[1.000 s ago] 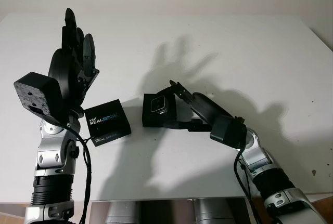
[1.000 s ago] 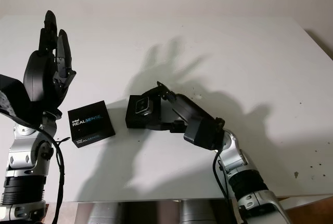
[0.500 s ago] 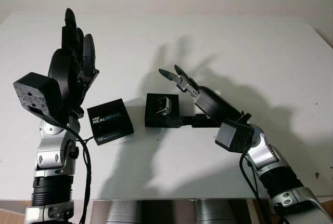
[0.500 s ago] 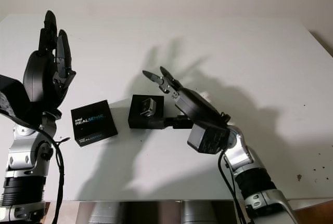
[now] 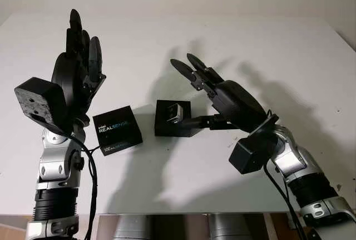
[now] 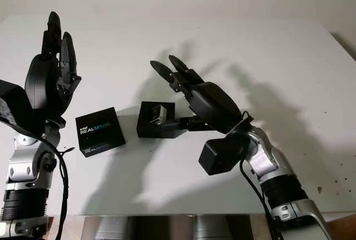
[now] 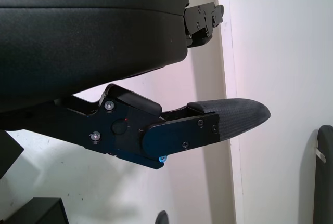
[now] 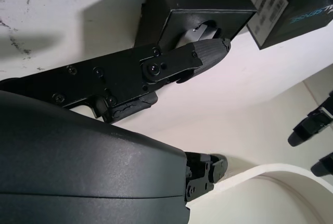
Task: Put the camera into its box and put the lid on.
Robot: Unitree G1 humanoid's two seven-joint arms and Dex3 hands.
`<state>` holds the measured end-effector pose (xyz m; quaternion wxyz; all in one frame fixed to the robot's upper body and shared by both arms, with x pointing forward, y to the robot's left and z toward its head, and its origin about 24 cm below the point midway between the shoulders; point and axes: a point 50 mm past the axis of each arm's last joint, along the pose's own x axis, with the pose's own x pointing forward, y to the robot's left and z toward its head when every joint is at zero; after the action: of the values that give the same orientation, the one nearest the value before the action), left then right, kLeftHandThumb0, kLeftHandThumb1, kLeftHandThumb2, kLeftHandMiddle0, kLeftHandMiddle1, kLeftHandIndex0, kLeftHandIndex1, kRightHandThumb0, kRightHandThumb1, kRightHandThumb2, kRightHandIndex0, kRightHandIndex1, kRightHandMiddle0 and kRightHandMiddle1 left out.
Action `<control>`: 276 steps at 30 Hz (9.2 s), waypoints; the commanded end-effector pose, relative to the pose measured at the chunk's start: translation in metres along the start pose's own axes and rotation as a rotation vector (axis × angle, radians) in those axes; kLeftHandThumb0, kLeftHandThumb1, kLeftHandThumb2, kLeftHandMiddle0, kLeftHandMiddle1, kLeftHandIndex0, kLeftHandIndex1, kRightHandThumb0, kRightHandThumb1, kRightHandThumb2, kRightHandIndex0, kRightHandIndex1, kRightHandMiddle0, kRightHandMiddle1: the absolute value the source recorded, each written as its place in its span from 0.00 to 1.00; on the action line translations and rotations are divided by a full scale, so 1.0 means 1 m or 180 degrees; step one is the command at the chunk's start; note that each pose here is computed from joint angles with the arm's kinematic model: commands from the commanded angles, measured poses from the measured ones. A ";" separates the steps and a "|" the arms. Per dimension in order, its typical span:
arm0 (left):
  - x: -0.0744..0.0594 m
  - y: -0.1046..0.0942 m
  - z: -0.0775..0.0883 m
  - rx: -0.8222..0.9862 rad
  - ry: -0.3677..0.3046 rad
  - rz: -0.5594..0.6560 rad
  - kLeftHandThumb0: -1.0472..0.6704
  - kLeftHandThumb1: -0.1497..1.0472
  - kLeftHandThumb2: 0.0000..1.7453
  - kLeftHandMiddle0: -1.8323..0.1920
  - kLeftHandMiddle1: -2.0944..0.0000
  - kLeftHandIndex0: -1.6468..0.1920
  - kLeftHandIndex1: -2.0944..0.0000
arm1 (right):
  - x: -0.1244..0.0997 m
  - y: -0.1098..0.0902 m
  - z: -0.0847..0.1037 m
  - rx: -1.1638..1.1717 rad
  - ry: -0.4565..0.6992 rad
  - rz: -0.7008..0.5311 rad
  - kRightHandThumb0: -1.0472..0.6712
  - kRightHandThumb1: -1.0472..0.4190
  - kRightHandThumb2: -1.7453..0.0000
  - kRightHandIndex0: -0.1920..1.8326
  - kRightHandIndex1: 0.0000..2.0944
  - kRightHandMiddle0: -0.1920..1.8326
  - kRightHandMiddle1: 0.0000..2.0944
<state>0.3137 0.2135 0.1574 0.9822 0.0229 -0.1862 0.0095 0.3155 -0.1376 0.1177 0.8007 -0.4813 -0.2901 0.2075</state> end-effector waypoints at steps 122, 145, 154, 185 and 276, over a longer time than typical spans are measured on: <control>0.001 -0.006 0.007 -0.0034 -0.0115 0.0017 0.19 1.00 0.34 1.00 1.00 1.00 1.00 | 0.035 0.008 0.037 -0.1788 0.0396 0.0703 0.21 0.03 0.97 0.33 0.04 0.19 0.72; 0.001 -0.006 0.007 -0.0031 -0.0145 0.0025 0.19 1.00 0.33 1.00 1.00 1.00 1.00 | 0.032 0.013 0.037 -0.1375 0.0181 0.0637 0.39 0.03 0.97 0.41 0.08 0.26 0.74; 0.001 -0.006 0.007 -0.0001 -0.0161 0.0035 0.19 1.00 0.34 1.00 1.00 1.00 1.00 | 0.031 0.010 0.041 -0.1282 0.0023 0.0440 0.38 0.03 0.97 0.41 0.11 0.27 0.70; 0.000 -0.003 0.007 0.0033 -0.0125 0.0034 0.18 1.00 0.33 1.00 1.00 1.00 1.00 | 0.037 -0.009 0.018 -0.0956 0.0318 -0.0041 0.38 0.03 0.97 0.37 0.06 0.29 0.66; -0.001 0.000 0.009 0.0056 -0.0079 -0.0007 0.18 1.00 0.33 1.00 1.00 1.00 1.00 | 0.017 0.029 -0.019 0.2058 0.1165 0.0452 0.33 0.03 0.97 0.24 0.02 0.25 0.81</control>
<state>0.3120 0.2110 0.1626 0.9811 0.0240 -0.1920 0.0088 0.3399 -0.1243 0.0899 0.9352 -0.2442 -0.0252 0.2552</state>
